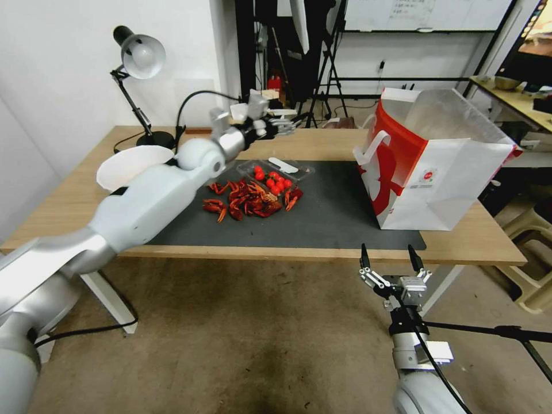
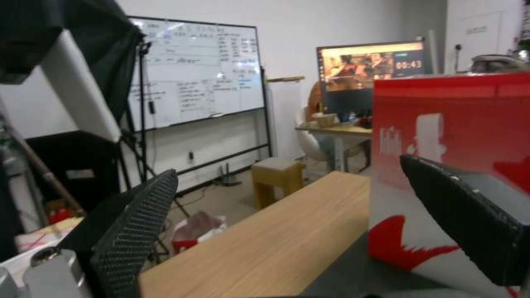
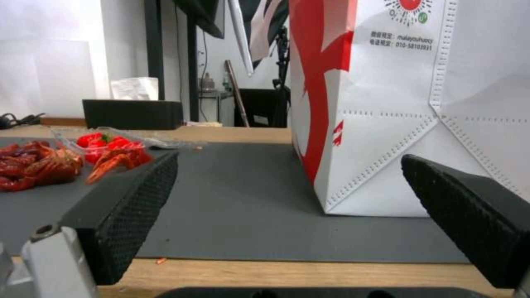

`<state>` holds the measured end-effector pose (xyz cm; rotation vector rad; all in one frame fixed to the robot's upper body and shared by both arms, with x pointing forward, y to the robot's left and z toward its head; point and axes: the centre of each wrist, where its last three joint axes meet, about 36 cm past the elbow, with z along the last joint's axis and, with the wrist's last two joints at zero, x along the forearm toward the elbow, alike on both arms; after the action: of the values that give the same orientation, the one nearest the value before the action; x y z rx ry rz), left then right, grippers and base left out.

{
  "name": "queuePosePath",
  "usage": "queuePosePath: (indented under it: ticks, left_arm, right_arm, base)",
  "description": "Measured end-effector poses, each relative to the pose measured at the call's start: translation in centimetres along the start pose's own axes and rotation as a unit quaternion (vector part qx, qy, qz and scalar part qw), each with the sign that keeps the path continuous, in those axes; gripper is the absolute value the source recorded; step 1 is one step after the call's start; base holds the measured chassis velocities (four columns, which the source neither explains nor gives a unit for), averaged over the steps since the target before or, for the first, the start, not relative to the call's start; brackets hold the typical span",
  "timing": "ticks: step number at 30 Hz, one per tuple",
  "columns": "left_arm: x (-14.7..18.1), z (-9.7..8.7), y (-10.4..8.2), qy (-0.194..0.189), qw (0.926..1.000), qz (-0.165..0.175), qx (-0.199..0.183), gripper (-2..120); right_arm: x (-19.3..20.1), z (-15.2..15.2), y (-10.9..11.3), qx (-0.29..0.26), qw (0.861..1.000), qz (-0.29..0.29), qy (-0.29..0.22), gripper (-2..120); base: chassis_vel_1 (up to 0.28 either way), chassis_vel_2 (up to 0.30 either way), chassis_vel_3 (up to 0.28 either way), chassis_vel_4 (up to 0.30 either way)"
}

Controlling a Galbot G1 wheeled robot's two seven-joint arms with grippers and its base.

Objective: Pick up the trash from the table and place it into the takeout bag.

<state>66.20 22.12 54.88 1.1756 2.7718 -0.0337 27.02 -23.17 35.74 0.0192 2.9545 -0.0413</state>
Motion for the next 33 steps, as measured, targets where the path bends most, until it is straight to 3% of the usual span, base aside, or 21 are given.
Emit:
queuePosePath:
  ticks: [18, 33]
  left_arm:
    - [7.4, 1.7, 1.3, -0.009, 0.998, -0.062, 0.008, 100]
    - [14.5, 4.8, -1.1, -0.003, 0.9938, -0.109, 0.022, 100]
  right_arm:
    - [0.0, 0.1, 0.1, 0.002, 1.0, -0.004, 0.001, 100]
    - [0.1, 0.2, 0.5, 0.001, 1.0, -0.01, 0.005, 100]
  base:
    - [0.0, 0.0, 0.0, 0.0]
    - [0.0, 0.0, 0.0, 0.0]
